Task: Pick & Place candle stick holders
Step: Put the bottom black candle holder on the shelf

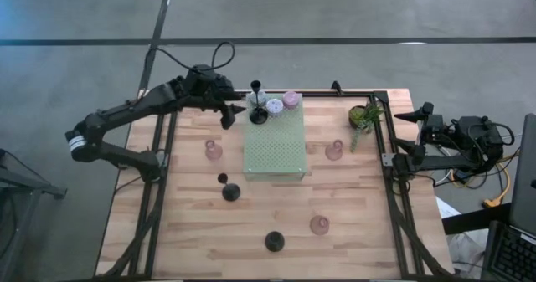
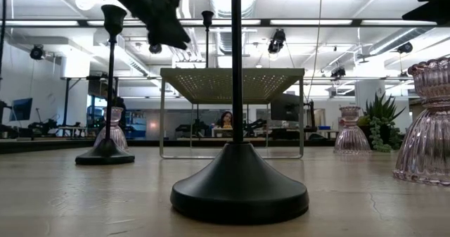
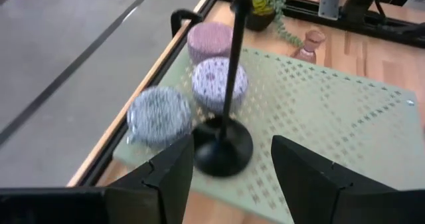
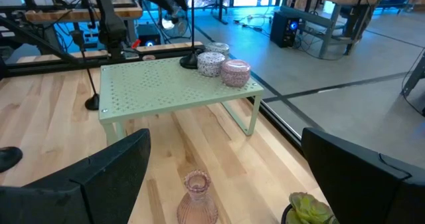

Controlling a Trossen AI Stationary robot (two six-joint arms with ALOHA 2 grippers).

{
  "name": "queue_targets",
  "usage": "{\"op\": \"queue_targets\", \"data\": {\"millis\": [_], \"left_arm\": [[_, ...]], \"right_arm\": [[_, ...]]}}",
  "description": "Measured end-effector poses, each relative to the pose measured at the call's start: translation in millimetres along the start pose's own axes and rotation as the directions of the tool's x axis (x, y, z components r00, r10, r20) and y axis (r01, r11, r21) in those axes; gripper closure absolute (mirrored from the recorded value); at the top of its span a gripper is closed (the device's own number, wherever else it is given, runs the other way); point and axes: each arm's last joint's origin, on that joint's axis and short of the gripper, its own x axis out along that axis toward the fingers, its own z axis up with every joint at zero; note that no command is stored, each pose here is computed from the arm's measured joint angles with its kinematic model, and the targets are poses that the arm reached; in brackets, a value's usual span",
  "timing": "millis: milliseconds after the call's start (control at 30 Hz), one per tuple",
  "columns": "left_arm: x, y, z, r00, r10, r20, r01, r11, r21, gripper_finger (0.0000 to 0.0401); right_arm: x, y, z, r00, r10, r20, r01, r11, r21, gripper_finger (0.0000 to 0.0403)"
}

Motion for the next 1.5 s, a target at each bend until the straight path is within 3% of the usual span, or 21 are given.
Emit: {"op": "queue_targets", "data": {"millis": [333,567,767,1133,1500], "left_arm": [[-62,-14,-11,1.0,-0.008,-0.019,0.005,0.992,-0.126,0.0195],[-101,-33,-13,0.993,-0.072,0.091,0.085,0.986,-0.141,0.0201],[-122,-55,-17,0.978,-0.12,0.169,0.147,0.977,-0.155,0.0234],[-114,-106,-8,0.934,-0.27,0.232,0.282,0.959,-0.019,0.0259],[-98,-183,-9,0.912,-0.28,0.298,0.308,0.95,-0.049,0.0259]], "right_arm": [[0,0,0,1.0,0.0,0.0,0.0,1.0,0.0,0.0019],[0,0,0,1.0,0.0,0.0,0.0,1.0,0.0,0.0019],[0,0,0,1.0,0.0,0.0,0.0,1.0,0.0,0.0019],[0,0,0,1.0,0.0,0.0,0.0,1.0,0.0,0.0019],[0,0,0,1.0,0.001,0.0,-0.001,1.0,0.0,0.0019]]}}
